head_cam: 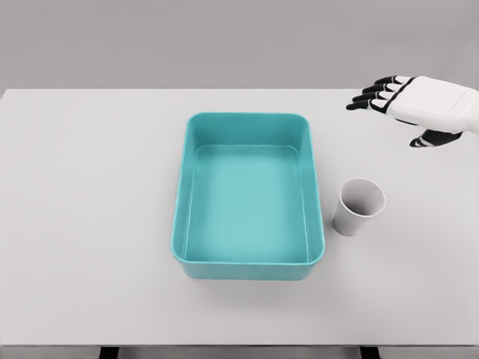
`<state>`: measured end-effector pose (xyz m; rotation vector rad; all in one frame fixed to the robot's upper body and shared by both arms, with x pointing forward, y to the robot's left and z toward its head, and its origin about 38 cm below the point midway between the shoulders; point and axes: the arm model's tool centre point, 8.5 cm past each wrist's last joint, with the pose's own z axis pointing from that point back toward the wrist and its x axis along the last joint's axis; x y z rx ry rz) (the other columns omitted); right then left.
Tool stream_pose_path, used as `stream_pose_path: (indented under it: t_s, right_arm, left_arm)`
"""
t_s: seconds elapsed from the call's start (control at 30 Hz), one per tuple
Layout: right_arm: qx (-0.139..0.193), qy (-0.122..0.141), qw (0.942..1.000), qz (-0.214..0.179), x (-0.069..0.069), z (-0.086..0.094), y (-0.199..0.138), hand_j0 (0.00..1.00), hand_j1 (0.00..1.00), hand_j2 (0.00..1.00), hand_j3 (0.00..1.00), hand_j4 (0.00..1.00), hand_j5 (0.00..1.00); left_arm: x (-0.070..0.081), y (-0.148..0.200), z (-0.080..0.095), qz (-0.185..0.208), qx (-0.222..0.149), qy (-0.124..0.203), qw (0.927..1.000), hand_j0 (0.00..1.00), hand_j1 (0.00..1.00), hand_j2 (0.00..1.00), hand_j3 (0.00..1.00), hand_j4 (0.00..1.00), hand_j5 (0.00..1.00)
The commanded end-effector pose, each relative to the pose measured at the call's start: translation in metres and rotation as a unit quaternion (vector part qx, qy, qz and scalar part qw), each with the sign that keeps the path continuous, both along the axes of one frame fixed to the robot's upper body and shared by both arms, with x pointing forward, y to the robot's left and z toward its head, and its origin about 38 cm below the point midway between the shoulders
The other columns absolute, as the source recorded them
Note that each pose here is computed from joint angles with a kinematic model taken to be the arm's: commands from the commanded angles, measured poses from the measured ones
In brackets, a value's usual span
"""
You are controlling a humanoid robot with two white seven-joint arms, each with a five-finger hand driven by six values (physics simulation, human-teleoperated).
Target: Put the paper cup into the basket with your right arm
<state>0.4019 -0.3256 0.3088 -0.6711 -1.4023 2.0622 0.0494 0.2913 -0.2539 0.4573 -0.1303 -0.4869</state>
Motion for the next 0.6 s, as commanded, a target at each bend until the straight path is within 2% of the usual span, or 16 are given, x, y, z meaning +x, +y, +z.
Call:
stream_pose_path:
  t_s: [0.0, 0.17, 0.23, 0.27, 0.33, 0.43, 0.57]
  right_arm:
    - [0.002, -0.001, 1.0, -0.002, 0.0, 0.002, -0.001, 1.0, 1.0, 1.0, 1.0, 1.0, 1.0]
    - [0.006, 0.0, 1.0, -0.001, -0.001, 0.002, -0.001, 1.0, 1.0, 1.0, 1.0, 1.0, 1.0]
    - [-0.02, -0.003, 0.9997, 0.017, -0.008, 0.005, -0.008, 1.0, 1.0, 1.0, 1.0, 1.0, 1.0]
    - [-0.029, 0.001, 0.9991, 0.03, -0.012, 0.001, -0.005, 1.0, 1.0, 1.0, 1.0, 1.0, 1.0]
    - [-0.057, 0.044, 0.9965, 0.042, -0.018, -0.025, -0.004, 1.0, 1.0, 1.0, 1.0, 1.0, 1.0]
    - [-0.061, 0.071, 0.9944, 0.049, -0.02, -0.045, 0.003, 1.0, 1.0, 1.0, 1.0, 1.0, 1.0]
    - [-0.064, 0.075, 0.9933, 0.059, -0.021, -0.049, 0.007, 1.0, 1.0, 1.0, 1.0, 1.0, 1.0]
  left_arm:
    - [0.0, 0.0, 0.0, 0.0, 0.0, 0.0, 1.0, 1.0, 1.0, 1.0, 1.0, 1.0, 1.0]
    - [0.0, 0.0, 0.0, 0.0, 0.0, 0.0, 1.0, 1.0, 1.0, 1.0, 1.0, 1.0, 1.0]
    - [0.0, 0.0, 0.0, 0.0, 0.0, 0.0, 1.0, 1.0, 1.0, 1.0, 1.0, 1.0, 1.0]
    - [0.0, 0.0, 0.0, 0.0, 0.0, 0.0, 1.0, 1.0, 1.0, 1.0, 1.0, 1.0, 1.0]
    - [0.0, 0.0, 0.0, 0.0, 0.0, 0.0, 1.0, 1.0, 1.0, 1.0, 1.0, 1.0, 1.0]
    - [0.0, 0.0, 0.0, 0.0, 0.0, 0.0, 1.0, 1.0, 1.0, 1.0, 1.0, 1.0, 1.0]
    - [0.0, 0.0, 0.0, 0.0, 0.0, 0.0, 1.0, 1.0, 1.0, 1.0, 1.0, 1.0, 1.0]
